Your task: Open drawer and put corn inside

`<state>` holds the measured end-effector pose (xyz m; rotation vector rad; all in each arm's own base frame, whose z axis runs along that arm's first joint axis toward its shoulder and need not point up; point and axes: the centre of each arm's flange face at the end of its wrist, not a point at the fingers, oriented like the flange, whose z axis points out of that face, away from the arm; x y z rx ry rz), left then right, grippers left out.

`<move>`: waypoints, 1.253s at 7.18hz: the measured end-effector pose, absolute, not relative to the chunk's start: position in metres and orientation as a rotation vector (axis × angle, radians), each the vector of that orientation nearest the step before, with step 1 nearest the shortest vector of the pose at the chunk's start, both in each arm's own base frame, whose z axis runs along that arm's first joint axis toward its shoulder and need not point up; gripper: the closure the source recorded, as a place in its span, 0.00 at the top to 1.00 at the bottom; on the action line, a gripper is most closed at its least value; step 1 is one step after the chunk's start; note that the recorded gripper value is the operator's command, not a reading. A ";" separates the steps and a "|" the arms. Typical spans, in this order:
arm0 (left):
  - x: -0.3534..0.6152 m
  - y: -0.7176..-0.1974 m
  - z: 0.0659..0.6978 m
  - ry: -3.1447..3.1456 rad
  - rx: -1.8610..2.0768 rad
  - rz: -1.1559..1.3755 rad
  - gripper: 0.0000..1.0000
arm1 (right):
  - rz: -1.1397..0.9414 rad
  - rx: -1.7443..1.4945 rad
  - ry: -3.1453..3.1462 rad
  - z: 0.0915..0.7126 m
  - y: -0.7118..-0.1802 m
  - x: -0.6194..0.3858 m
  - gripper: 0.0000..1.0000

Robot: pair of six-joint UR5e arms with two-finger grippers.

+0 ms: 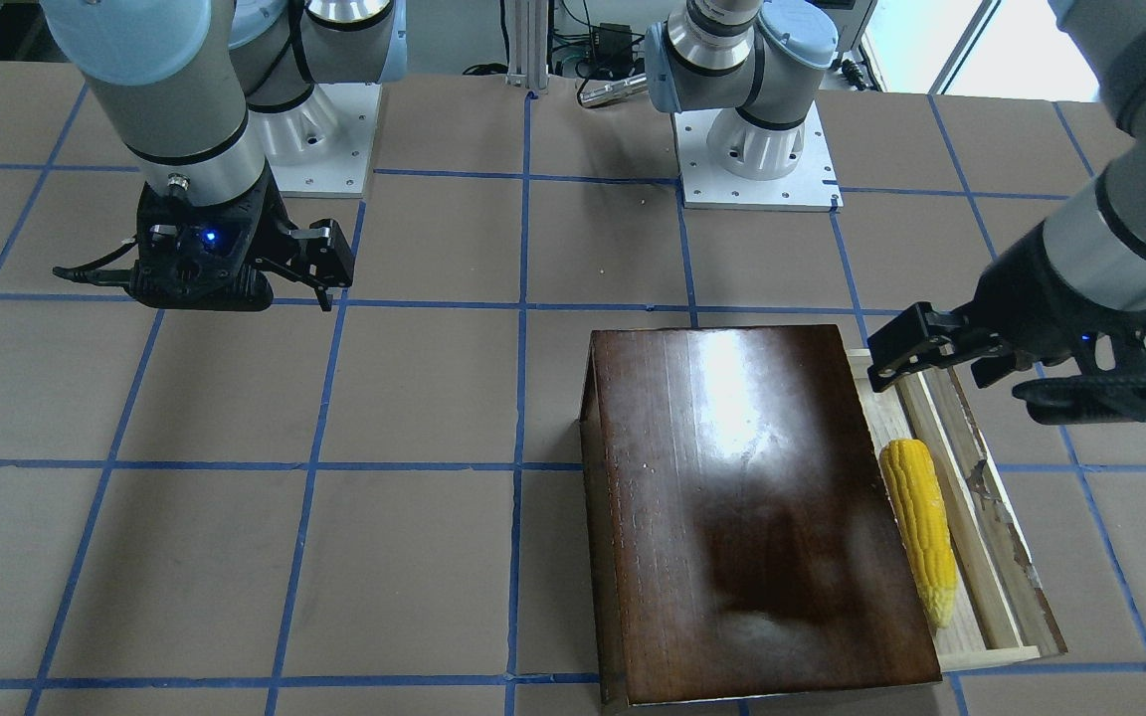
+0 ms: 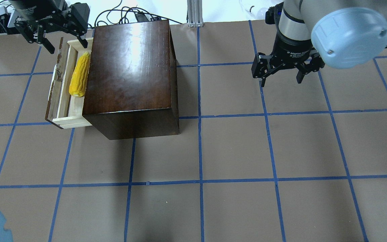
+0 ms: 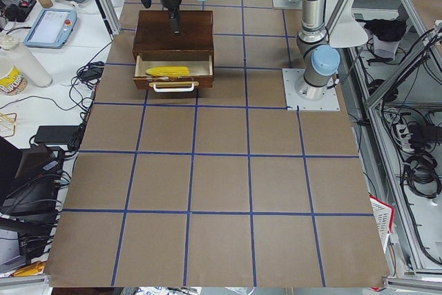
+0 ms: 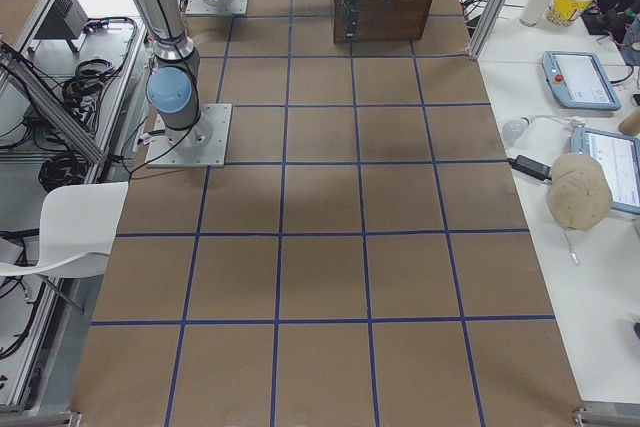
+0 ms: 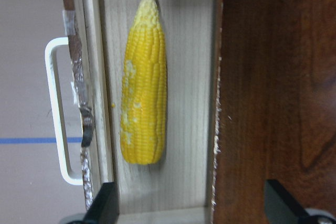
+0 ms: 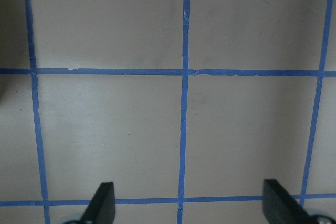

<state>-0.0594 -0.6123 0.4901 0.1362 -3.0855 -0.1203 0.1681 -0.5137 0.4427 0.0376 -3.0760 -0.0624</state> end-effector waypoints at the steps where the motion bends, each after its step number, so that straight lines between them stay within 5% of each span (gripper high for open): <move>1: -0.091 -0.601 0.483 -3.098 0.171 -0.144 1.00 | -0.063 0.038 -3.076 0.443 -0.514 0.168 1.00; 9: -0.152 -0.535 0.460 -3.169 0.098 -0.127 1.00 | -0.062 0.038 -3.075 0.443 -0.514 0.168 1.00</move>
